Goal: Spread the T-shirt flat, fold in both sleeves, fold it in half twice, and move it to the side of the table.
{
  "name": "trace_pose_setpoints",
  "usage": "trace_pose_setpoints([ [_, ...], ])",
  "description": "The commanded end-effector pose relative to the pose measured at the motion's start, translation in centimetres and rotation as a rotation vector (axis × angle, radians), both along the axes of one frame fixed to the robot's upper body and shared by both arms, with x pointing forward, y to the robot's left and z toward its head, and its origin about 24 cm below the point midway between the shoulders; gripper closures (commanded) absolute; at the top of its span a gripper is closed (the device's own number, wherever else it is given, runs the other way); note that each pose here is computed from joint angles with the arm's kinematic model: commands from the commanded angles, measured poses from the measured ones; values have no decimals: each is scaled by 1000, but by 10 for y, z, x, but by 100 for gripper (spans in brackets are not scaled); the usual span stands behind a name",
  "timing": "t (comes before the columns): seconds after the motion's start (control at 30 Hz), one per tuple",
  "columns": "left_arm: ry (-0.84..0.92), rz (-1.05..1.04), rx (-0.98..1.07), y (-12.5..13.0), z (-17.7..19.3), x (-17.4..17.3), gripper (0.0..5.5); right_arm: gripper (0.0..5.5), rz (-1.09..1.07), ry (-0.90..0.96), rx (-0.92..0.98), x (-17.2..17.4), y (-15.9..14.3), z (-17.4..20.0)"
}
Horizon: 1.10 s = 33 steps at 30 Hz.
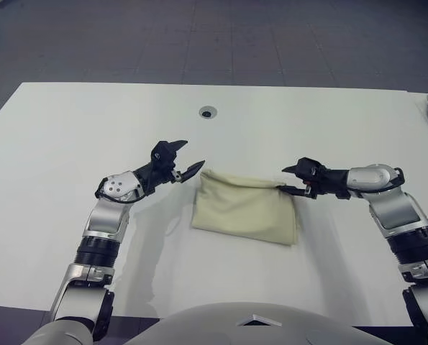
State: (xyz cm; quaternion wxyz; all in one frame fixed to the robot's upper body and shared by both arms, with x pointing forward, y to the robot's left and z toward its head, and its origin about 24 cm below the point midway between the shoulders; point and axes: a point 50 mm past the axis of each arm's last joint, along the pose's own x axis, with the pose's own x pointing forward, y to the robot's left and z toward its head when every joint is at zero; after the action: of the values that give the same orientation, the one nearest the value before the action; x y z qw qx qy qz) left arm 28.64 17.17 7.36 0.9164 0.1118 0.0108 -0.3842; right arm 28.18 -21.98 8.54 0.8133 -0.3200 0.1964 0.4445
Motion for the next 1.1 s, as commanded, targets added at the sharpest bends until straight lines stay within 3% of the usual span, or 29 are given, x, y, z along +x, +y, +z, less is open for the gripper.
trace_pose_setpoints([
  [0.03,-24,95,-100,4,5,4,87,221,-26,-75,43,1,5,6],
  [0.17,-31,128,-139,0,5,7,14,151,-82,-176,69,3,10,16],
  [0.37,-33,149,-142,2,2,7,10,63,-131,-264,-5,9,13,9],
  [0.47,-32,145,-157,-1,2,7,10,14,-146,-338,89,9,23,19],
  [0.67,-17,144,-191,-11,-5,8,10,14,45,-299,493,-25,73,40],
  [0.87,-29,205,-217,-11,-9,13,10,14,167,-77,608,-48,100,6],
  [1.1,-53,269,-229,-2,-6,24,10,14,146,59,610,-33,122,-33],
])
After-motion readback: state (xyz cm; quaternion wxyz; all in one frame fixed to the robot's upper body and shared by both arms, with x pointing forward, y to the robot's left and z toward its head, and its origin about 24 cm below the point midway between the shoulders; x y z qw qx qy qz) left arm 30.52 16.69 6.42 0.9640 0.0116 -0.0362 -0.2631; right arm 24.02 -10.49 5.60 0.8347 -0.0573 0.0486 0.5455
